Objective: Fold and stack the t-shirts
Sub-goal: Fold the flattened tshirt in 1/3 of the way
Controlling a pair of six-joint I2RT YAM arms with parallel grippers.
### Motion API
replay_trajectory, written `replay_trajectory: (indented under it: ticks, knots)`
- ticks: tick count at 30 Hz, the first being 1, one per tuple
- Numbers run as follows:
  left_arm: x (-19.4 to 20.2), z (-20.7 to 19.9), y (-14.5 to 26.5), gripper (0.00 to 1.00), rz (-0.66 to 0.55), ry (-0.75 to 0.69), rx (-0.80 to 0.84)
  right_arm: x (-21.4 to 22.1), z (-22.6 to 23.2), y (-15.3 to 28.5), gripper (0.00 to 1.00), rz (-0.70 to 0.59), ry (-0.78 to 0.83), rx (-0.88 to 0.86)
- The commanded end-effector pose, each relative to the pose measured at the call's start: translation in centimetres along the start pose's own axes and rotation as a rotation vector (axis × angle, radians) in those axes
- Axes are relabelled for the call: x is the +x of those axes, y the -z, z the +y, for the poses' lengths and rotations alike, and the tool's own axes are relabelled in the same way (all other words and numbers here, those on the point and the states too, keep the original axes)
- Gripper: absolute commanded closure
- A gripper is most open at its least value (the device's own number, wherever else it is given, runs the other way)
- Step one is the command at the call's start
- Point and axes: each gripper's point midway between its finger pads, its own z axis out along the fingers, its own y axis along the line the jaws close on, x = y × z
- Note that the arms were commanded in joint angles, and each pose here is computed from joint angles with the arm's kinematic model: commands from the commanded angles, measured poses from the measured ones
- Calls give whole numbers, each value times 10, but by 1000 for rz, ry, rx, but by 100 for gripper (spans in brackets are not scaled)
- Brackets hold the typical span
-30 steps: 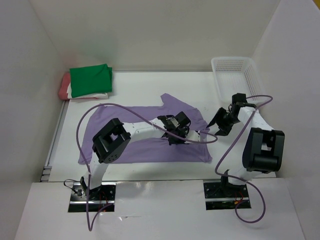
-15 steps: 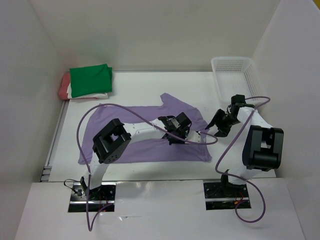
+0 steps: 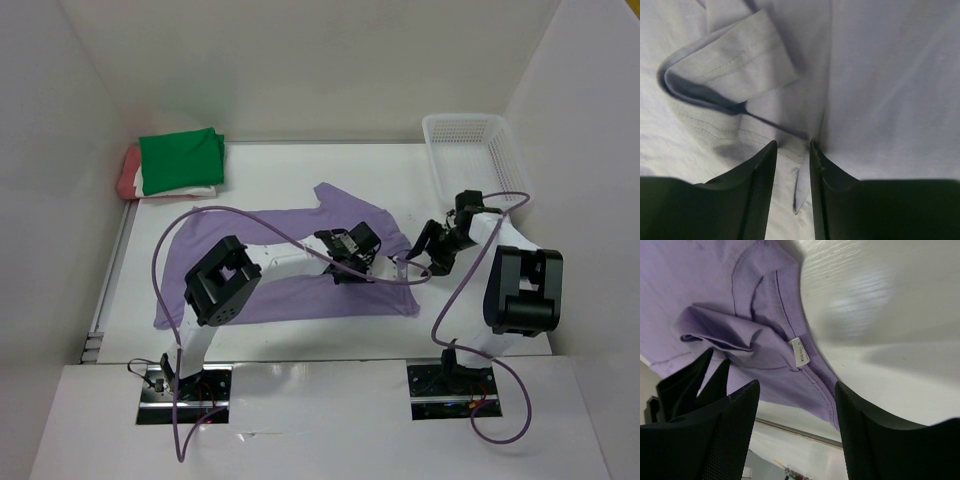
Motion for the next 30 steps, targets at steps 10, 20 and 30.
replay_trajectory:
  ticks: [10,20,30]
  knots:
    - [9,31,12,78,-20,56,-43,1,14,-3,33,-11,70,2]
    - [16,57,21,100,-66,172,-42,8,28,-11,33,-4,170,37]
    - [42,104,40,100,-137,396,-68,4,62,-15,32,-75,346,153]
